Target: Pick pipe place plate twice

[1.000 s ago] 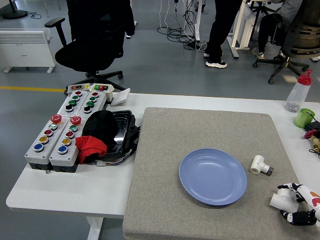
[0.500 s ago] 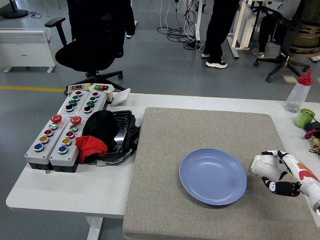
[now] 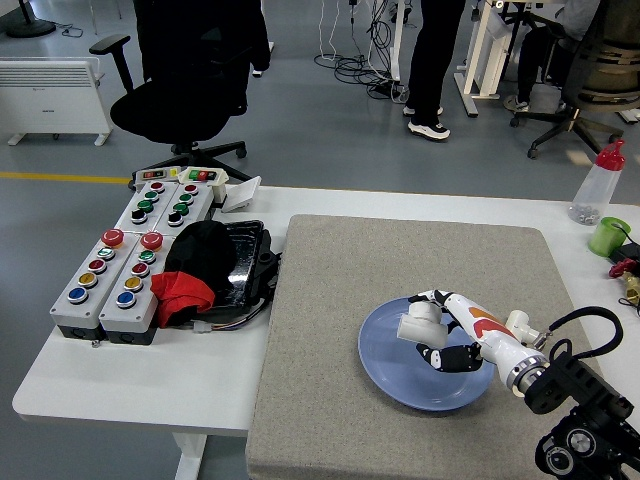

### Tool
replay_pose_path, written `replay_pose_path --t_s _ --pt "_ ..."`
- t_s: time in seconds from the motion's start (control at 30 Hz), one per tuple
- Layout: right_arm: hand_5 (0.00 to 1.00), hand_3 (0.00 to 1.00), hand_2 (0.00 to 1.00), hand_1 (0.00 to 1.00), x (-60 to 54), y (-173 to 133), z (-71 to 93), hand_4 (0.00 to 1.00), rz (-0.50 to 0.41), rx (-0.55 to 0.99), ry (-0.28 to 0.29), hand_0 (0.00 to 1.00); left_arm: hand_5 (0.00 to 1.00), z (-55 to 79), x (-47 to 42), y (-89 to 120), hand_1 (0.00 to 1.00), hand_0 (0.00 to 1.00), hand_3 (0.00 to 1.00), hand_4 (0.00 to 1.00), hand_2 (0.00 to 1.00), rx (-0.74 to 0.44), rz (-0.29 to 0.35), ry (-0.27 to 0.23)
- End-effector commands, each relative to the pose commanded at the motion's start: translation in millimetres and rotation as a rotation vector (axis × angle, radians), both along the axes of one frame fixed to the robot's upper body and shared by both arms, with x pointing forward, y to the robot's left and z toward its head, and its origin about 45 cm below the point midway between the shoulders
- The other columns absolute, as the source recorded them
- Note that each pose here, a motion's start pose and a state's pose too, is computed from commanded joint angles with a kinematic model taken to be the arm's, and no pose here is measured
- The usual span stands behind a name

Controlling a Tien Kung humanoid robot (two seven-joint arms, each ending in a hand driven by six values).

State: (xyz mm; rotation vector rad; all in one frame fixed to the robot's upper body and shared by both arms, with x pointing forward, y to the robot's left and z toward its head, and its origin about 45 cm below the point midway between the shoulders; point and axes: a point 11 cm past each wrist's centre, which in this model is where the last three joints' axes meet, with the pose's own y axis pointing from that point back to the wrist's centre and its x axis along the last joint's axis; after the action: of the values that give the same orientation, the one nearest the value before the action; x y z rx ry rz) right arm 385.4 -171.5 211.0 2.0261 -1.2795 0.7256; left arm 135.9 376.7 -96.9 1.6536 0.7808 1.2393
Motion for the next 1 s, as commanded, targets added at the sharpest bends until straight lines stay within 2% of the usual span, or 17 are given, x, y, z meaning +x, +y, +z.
replay_pose_path --t_s 0.03,0.17,0.2,0.37,0.4,0.57,0.6,0.63,0.87,0.93,1.0 --pt "0.006 0.718 0.698 0.717 0.4 1 -0.5 0.520 0.001 -0.001 0.001 0.743 0.998 0.0 0.0 0 0.639 0.665 0.602 0.466 0.658 0.000 0.000 0.000" --pt "0.006 0.718 0.698 0.717 3.1 13 -7.7 0.520 0.024 -0.029 0.023 0.743 0.998 -0.2 0.0 -1 0.639 0.665 0.602 0.466 0.658 -0.001 0.001 0.000" --pt "0.157 0.804 0.848 0.818 3.0 15 -9.3 0.661 0.029 -0.033 0.029 0.864 0.998 -0.2 -0.1 -1 0.638 0.665 0.602 0.467 0.658 -0.002 0.001 0.000" --pt "0.157 0.804 0.848 0.818 1.3 27 -20.7 0.661 0.068 -0.100 0.068 0.864 0.998 -0.2 0.4 -1 0.638 0.665 0.602 0.467 0.658 -0.003 0.001 0.000" --pt "0.284 0.998 0.998 0.914 1.3 27 -22.8 0.784 0.071 -0.120 0.081 0.998 0.998 0.0 0.9 -1 0.638 0.665 0.602 0.465 0.659 -0.003 0.001 -0.001" --pt "0.284 0.998 0.998 0.914 1.6 28 -18.8 0.784 0.079 -0.062 0.077 0.998 0.998 0.5 2.0 -1 0.638 0.665 0.602 0.465 0.659 -0.002 0.000 -0.002" --pt "0.355 0.998 0.998 0.965 2.0 28 -16.8 0.867 0.081 -0.047 0.075 0.998 0.998 0.4 1.9 -1 0.638 0.665 0.602 0.466 0.660 -0.002 0.001 -0.002" --pt "0.355 0.998 0.998 0.965 2.2 28 -15.9 0.867 0.083 -0.041 0.076 0.998 0.998 0.4 1.9 -1 0.638 0.665 0.602 0.466 0.660 -0.002 0.001 -0.002" --pt "0.367 0.998 0.998 0.983 0.6 30 -9.2 0.881 0.114 0.051 0.124 0.998 0.998 0.5 2.0 0 0.638 0.665 0.603 0.466 0.660 -0.001 -0.002 -0.001" --pt "0.367 0.998 0.998 0.983 0.9 29 -2.5 0.881 0.100 0.084 0.093 0.998 0.998 0.5 2.1 0 0.638 0.665 0.603 0.466 0.660 0.000 -0.003 -0.002" --pt "0.395 0.998 0.998 0.968 5.2 24 9.5 0.881 0.071 0.131 0.022 0.998 0.998 0.6 2.3 0 0.638 0.665 0.603 0.466 0.660 0.000 -0.002 -0.002"
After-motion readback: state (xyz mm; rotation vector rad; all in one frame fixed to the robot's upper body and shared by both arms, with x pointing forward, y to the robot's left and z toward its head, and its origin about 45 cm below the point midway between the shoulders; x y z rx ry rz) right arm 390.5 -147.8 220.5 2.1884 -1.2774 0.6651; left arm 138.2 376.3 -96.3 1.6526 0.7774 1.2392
